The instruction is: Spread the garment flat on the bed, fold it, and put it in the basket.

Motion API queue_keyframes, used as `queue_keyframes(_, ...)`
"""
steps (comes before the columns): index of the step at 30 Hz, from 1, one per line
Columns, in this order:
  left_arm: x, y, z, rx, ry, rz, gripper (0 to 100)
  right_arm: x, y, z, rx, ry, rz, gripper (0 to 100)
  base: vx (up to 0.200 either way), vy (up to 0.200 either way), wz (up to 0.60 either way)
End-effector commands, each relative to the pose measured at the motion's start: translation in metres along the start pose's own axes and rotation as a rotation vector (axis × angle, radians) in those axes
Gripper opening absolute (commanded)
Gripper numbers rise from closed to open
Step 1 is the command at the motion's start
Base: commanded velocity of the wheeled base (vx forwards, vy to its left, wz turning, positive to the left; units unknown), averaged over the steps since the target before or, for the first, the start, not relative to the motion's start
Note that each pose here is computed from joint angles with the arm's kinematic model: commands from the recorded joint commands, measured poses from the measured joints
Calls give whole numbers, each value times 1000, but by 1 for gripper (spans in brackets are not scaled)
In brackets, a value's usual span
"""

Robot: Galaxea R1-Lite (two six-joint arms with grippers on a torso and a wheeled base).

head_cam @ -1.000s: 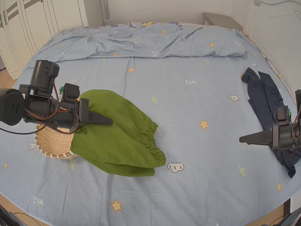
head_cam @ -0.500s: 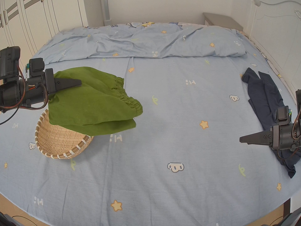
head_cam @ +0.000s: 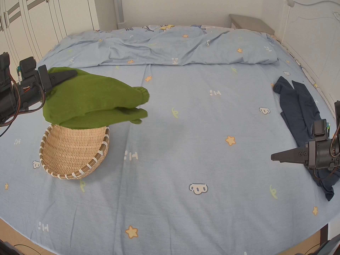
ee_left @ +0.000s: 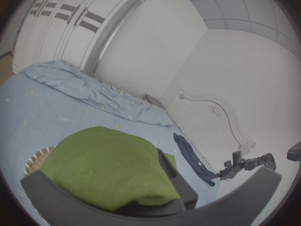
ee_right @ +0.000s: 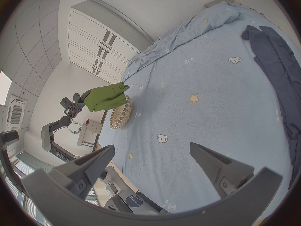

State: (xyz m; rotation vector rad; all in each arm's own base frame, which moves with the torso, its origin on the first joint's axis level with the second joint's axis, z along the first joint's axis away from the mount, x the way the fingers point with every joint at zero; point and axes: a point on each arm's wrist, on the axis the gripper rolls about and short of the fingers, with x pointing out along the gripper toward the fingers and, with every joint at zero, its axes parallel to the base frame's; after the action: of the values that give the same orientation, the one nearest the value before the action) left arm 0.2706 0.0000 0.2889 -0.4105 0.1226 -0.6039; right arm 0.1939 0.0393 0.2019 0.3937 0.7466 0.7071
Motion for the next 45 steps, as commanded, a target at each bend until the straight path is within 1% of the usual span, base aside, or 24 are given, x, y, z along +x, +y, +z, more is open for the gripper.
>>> queue_keyframes(1, -7, 24, 2, -10, -42, 68, 0, 0, 0, 0, 1, 0, 0, 100, 0, 0, 0)
queue_keyframes(4, -8, 28, 2, 0, -74, 69, 0, 0, 0, -1, 0, 1, 1, 100, 0, 0, 0)
queue_keyframes(7, -12, 35, 1, -2, -86, 93, 0, 0, 0, -1, 0, 1, 1, 100, 0, 0, 0)
queue_keyframes(10, -11, 42, -12, -27, -55, 111, 0, 0, 0, -1, 1, 0, 0, 100, 0, 0, 0)
queue_keyframes(12, -14, 50, -32, -71, -3, 137, 0, -1, 0, 0, 1, 0, 1, 100, 0, 0, 0)
queue_keyframes(13, -14, 50, -33, -73, -1, 138, 0, -1, 0, 0, 1, 0, 1, 100, 0, 0, 0)
queue_keyframes(14, -19, 56, -43, -99, 19, 164, 0, -1, 0, 0, 1, 0, 1, 100, 0, 0, 0)
queue_keyframes(16, -26, 63, -53, -117, 39, 201, 0, -1, 1, -1, 2, 3, 2, 100, 0, 0, 0)
queue_keyframes(17, -26, 63, -53, -117, 39, 201, 0, -1, 1, -1, 2, 3, 2, 100, 0, 0, 0)
queue_keyframes(18, -33, 67, -65, -125, 61, 228, 0, -2, 2, -2, -5, -2, 6, 100, 0, 0, 0)
queue_keyframes(23, -46, 76, -83, -162, 88, 301, 0, -7, 8, -3, -19, -12, 18, 100, 0, 0, 0)
queue_keyframes(26, -47, 79, -86, -175, 96, 321, 0, -8, 11, -4, -29, -10, 29, 100, 0, 0, 0)
queue_keyframes(28, -41, 85, -90, -187, 108, 358, 0, -8, 15, -5, -35, -10, 36, 100, 0, 0, 0)
queue_keyframes(30, -32, 99, -99, -216, 137, 407, 0, -9, 15, -7, -31, -5, 35, 100, 0, 0, 0)
queue_keyframes(31, -32, 99, -99, -216, 137, 407, 0, -9, 15, -7, -31, -5, 35, 100, 0, 0, 0)
queue_keyframes(32, -22, 110, -106, -233, 161, 442, 0, -9, 15, -7, -28, -2, 35, 100, 0, 0, 0)
queue_keyframes(33, -19, 115, -109, -242, 173, 453, 0, -9, 16, -6, -29, -3, 35, 100, 0, 0, 0)
queue_keyframes(34, -12, 124, -115, -256, 191, 472, 0, -9, 16, -6, -29, -3, 35, 100, 0, 0, 0)
queue_keyframes(35, -9, 130, -118, -263, 199, 484, 0, -9, 16, -6, -29, -3, 35, 100, 0, 0, 0)
queue_keyframes(36, -9, 130, -118, -263, 199, 484, 0, -9, 16, -6, -29, -3, 35, 100, 0, 0, 0)
queue_keyframes(37, -2, 141, -122, -275, 214, 505, 0, -9, 15, -6, -28, -2, 35, 100, 0, 0, 0)
queue_keyframes(38, 1, 146, -124, -280, 220, 511, 0, -9, 15, -6, -28, -2, 35, 100, 0, 0, 0)
queue_keyframes(41, 7, 153, -128, -296, 241, 520, 0, -9, 16, -6, -29, -3, 35, 100, 0, 0, 0)
queue_keyframes(45, 9, 156, -129, -320, 272, 532, 0, -9, 15, -6, -28, -4, 34, 100, 0, 0, 0)
